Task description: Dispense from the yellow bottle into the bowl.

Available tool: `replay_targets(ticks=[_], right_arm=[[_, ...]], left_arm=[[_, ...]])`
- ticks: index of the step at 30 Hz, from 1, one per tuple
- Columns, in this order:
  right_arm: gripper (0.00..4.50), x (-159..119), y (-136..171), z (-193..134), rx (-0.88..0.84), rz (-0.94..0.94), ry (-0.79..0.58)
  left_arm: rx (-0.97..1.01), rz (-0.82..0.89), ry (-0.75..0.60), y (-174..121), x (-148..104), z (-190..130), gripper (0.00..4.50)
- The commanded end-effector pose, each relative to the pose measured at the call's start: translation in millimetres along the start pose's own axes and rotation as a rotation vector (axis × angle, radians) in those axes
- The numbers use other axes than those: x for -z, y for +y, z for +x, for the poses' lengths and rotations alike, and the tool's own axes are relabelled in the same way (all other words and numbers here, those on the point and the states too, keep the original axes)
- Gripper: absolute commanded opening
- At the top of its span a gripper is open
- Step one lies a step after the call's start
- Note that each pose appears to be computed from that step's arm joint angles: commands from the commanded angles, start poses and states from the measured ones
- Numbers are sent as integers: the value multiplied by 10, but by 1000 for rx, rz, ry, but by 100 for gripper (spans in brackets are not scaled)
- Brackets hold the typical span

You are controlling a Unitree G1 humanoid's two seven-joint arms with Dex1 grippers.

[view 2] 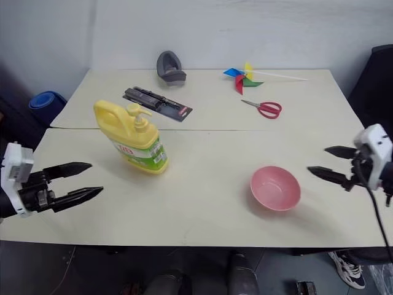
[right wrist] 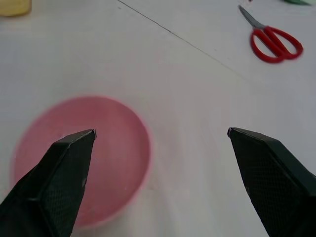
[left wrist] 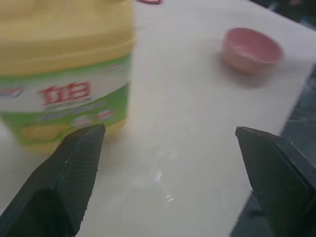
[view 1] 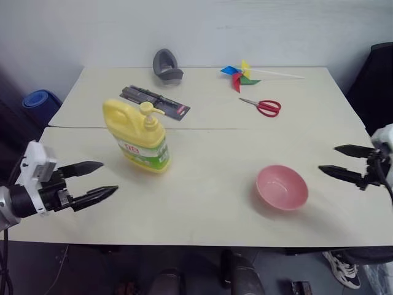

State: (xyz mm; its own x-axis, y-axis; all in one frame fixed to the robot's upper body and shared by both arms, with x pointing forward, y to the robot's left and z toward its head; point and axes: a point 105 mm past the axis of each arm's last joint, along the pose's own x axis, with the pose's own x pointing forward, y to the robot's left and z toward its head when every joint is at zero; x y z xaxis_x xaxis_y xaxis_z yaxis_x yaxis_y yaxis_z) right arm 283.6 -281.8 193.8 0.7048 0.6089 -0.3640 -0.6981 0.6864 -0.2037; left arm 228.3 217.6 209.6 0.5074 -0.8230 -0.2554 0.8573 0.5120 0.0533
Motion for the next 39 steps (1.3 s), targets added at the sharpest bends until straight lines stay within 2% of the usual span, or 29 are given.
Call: replay_targets(ticks=[1, 4, 7, 15, 19, 28, 29, 33, 39], right_arm=[[447, -88, 403, 180, -76, -37, 4], [447, -47, 700, 272, -130, -20, 14], [447, 61, 869, 324, -136, -39, 60], [447, 455, 1072, 416, -93, -58, 160], [325, 592, 1022, 478, -19, -87, 182], [325, 676, 1038, 714, 46, -94, 136], [288, 675, 1046, 737, 45, -95, 130], [187, 677, 1053, 794, 46, -108, 125], [187, 685, 1038, 829, 55, -112, 119]], left_arm=[[212, 59, 27, -300, -164, 177, 450], [310, 130, 65, -403, -202, 299, 450], [382, 165, 81, -452, -230, 376, 450], [458, 232, 83, -388, -290, 529, 450], [476, 256, 72, -375, -327, 591, 450], [480, 271, 63, -338, -331, 646, 450], [480, 271, 62, -338, -333, 648, 450], [479, 271, 59, -330, -339, 652, 450], [474, 272, 60, -320, -331, 657, 450]])
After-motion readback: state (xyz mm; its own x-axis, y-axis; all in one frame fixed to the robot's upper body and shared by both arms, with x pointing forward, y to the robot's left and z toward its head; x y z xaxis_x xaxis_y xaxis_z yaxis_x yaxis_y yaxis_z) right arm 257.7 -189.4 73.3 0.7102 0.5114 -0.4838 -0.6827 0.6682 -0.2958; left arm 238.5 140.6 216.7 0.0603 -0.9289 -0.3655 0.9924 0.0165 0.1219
